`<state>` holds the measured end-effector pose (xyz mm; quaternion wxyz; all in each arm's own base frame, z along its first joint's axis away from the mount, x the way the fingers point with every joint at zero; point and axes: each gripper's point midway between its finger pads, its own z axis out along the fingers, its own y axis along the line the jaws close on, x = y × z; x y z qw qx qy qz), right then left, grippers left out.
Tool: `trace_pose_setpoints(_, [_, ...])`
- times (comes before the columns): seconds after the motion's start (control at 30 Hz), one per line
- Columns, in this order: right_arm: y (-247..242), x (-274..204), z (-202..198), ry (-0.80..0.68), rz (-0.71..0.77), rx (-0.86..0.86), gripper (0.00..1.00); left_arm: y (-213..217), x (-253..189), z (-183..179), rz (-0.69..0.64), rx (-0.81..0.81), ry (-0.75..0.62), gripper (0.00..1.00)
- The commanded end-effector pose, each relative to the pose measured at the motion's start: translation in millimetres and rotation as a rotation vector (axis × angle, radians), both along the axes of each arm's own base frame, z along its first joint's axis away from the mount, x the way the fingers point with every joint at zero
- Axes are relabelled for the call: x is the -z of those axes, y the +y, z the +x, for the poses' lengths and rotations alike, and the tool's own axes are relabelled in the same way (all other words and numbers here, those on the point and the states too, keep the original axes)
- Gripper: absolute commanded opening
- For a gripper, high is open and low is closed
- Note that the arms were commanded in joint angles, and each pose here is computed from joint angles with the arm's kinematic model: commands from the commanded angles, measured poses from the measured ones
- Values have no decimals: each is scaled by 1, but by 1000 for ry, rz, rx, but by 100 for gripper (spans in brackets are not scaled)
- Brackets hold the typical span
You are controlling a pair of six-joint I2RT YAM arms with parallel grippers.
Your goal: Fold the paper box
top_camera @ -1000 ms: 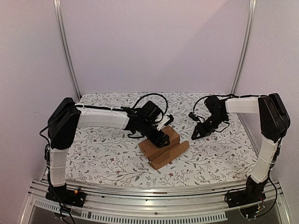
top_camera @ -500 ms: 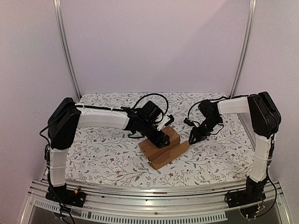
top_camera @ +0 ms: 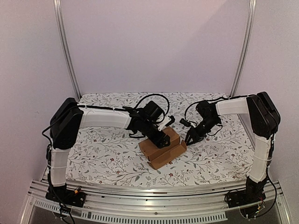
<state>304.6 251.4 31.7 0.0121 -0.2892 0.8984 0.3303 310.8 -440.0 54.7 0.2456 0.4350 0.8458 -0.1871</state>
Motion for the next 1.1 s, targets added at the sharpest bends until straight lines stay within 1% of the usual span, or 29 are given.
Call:
trace_pose_setpoints(0.0, [8,-8,-10,29,46,-27,33,-1,38,-10,54,15,47,78])
trace_pose_setpoints(0.13, [10,1,-15,46,18,-48,38,-3,44,-11,64,18,49,78])
trace_pose_setpoints(0.4, [3,25,-18,19,-138,-83,40,-7,56,-18,92,34,51,78])
trace_pose_setpoints(0.63, [-6,44,-20,20,-231,-93,40,-9,60,-22,101,43,49,78])
trace_pose_setpoints(0.83, [-17,55,-24,8,-304,-97,46,-8,65,-25,116,45,48,78])
trace_pose_setpoints(1.0, [-26,59,-27,-13,-344,-93,68,-8,65,-28,119,55,37,78])
trace_pose_setpoints(1.03, [-27,60,-27,-14,-353,-94,76,-9,64,-28,115,57,34,78])
trace_pose_setpoints(1.07, [-29,62,-28,-15,-366,-96,96,-9,64,-28,112,57,33,78])
